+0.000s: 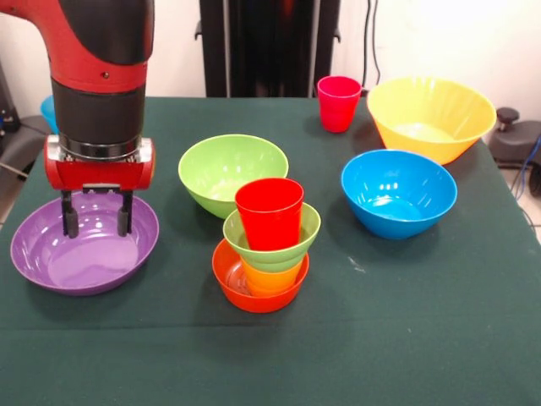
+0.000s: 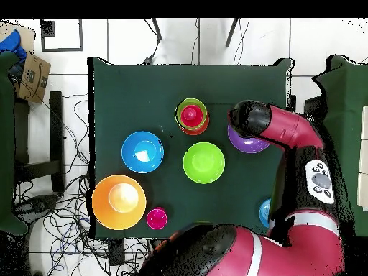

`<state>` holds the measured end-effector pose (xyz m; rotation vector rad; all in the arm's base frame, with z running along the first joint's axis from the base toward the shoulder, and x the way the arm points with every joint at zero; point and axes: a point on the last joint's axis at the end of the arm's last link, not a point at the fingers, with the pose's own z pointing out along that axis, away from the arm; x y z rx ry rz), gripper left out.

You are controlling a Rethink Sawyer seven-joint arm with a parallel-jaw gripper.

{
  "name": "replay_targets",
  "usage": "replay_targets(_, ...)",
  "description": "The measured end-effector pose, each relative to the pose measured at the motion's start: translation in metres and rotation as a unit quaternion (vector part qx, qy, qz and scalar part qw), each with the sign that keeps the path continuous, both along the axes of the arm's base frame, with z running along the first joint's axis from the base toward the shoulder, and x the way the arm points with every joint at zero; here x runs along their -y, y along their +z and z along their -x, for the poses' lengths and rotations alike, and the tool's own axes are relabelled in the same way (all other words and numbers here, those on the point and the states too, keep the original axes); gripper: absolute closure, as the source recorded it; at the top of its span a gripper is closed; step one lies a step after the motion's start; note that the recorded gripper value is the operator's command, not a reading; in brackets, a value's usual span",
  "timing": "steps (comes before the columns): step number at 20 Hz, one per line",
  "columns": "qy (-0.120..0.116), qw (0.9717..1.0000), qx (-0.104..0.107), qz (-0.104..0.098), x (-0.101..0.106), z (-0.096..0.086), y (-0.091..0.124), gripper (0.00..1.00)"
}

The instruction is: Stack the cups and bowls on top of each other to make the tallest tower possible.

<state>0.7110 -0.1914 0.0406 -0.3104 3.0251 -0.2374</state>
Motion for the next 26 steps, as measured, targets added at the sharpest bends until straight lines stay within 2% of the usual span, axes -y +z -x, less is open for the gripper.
replay_targets(4, -0.002, 1.0, 0.005, 0.0, 0.0011, -0.0031, 0.0064, 0.0)
replay_targets(9, -0.005, 1.0, 0.004, -0.002, 0.0004, -0.0025, 0.0038, 0.0)
replay_targets(26, -0.032, 0.9991, 0.01, -0.026, -0.0031, -0.0093, 0.0061, 0.0)
